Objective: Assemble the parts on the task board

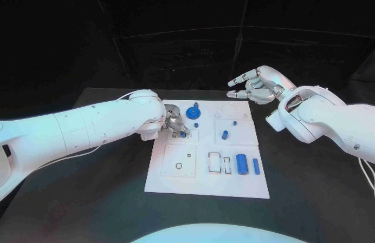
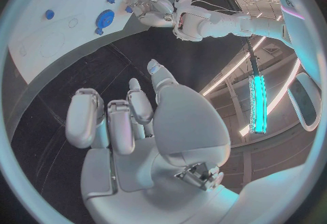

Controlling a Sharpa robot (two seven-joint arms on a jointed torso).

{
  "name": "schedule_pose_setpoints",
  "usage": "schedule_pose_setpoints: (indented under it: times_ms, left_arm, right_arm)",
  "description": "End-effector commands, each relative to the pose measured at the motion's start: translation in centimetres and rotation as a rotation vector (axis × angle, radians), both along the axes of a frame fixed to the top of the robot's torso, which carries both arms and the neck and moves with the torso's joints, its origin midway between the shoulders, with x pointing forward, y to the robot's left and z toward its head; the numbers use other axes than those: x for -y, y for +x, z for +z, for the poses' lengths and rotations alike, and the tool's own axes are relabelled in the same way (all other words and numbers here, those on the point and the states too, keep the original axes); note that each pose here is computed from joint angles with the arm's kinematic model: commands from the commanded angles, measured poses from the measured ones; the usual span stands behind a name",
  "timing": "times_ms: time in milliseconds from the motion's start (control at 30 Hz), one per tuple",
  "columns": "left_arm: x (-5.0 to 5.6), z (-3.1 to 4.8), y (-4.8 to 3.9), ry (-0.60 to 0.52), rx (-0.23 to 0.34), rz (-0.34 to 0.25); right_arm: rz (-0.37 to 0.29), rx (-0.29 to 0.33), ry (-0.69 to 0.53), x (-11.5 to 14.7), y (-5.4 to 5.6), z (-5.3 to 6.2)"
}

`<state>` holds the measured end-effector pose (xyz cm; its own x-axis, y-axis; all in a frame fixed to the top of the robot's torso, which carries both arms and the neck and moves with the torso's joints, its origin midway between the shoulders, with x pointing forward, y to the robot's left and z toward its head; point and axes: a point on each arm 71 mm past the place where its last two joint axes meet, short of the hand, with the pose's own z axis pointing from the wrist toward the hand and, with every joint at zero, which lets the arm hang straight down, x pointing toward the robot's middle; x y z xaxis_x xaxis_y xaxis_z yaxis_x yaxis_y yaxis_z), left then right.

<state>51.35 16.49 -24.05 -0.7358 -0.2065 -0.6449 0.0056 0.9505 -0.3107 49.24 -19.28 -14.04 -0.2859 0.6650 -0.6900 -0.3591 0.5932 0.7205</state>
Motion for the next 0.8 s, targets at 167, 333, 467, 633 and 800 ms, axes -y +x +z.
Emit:
schedule_pose_setpoints:
  times_ms: [167,333,467,633,800]
  left_arm:
    - [0.1,-0.12,0.2,0.02,-0.022,-0.015]
    - [0.21,-0.09,0.37,0.021,-0.019,-0.013]
    - [0.17,-0.07,0.47,0.022,-0.018,-0.01]
    - [0.06,-0.01,0.51,0.018,-0.01,-0.003]
    - [-0.18,0.12,0.47,0.009,0.005,0.01]
  right_arm:
    - [0.01,-0.002,0.001,-0.23,0.02,0.1]
    - [0.013,-0.004,0.001,-0.29,0.04,0.08]
    - [0.014,-0.005,0.0,-0.31,0.05,0.06]
    - [0.014,-0.005,0.0,-0.31,0.07,0.06]
    - [0.015,-0.005,0.0,-0.33,0.09,0.05]
